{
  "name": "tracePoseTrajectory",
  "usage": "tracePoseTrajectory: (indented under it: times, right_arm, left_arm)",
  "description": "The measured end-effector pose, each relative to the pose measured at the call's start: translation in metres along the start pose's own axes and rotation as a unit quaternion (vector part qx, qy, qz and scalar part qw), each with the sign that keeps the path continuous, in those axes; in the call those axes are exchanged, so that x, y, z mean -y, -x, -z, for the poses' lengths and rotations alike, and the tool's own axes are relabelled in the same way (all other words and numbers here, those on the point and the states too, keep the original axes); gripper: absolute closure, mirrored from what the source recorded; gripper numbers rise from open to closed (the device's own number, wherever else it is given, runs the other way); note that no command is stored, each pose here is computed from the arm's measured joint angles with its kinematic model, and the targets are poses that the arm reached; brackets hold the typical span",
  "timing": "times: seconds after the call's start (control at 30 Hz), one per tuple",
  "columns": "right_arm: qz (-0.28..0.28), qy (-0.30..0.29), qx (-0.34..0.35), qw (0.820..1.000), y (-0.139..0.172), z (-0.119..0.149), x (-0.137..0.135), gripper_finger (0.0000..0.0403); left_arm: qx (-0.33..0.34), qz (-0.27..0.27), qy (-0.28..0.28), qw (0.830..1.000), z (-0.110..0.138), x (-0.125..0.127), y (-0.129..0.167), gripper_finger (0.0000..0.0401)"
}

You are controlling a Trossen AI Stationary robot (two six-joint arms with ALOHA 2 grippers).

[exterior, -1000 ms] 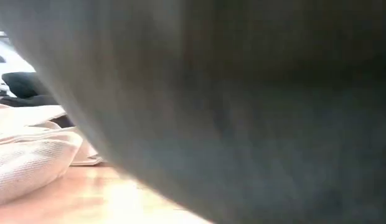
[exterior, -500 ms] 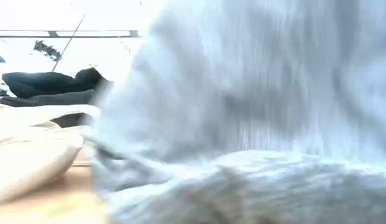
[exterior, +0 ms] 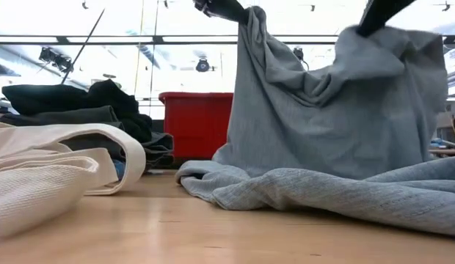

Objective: Fold Laundry from Bin
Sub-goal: Fold the gray shirt

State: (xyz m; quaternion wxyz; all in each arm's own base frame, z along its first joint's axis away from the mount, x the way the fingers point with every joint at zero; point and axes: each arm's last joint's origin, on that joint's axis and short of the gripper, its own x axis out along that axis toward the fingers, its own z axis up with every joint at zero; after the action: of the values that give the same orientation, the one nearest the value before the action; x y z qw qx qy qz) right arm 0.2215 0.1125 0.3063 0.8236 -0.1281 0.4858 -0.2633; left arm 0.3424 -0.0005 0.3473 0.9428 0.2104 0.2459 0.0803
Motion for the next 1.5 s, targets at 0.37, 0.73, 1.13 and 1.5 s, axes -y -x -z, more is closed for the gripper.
tracePoseTrajectory:
  times: [0.37, 0.73, 1.13, 1.5]
  right_arm:
    - [0.123, 0.055, -0.035, 0.990, -0.024, 0.007, 0.011, 0.0383]
    - [0.040, -0.028, -0.046, 0.998, -0.049, 0.033, 0.030, 0.0383]
    - [-0.176, -0.007, 0.010, 0.984, -0.043, 0.043, -0.032, 0.0383]
    - [-0.281, 0.003, 0.098, 0.955, -0.021, 0.048, -0.092, 0.0383]
  left_arm:
    - [-0.014, -0.020, -0.015, 1.000, 0.054, -0.028, -0.024, 0.0392]
    - [0.022, 0.004, 0.022, 1.000, 0.095, -0.052, -0.032, 0.0392]
    - [-0.044, 0.236, -0.006, 0.971, 0.088, 0.030, -0.016, 0.0392]
    - [-0.064, 0.320, -0.003, 0.945, 0.074, 0.091, 0.007, 0.0392]
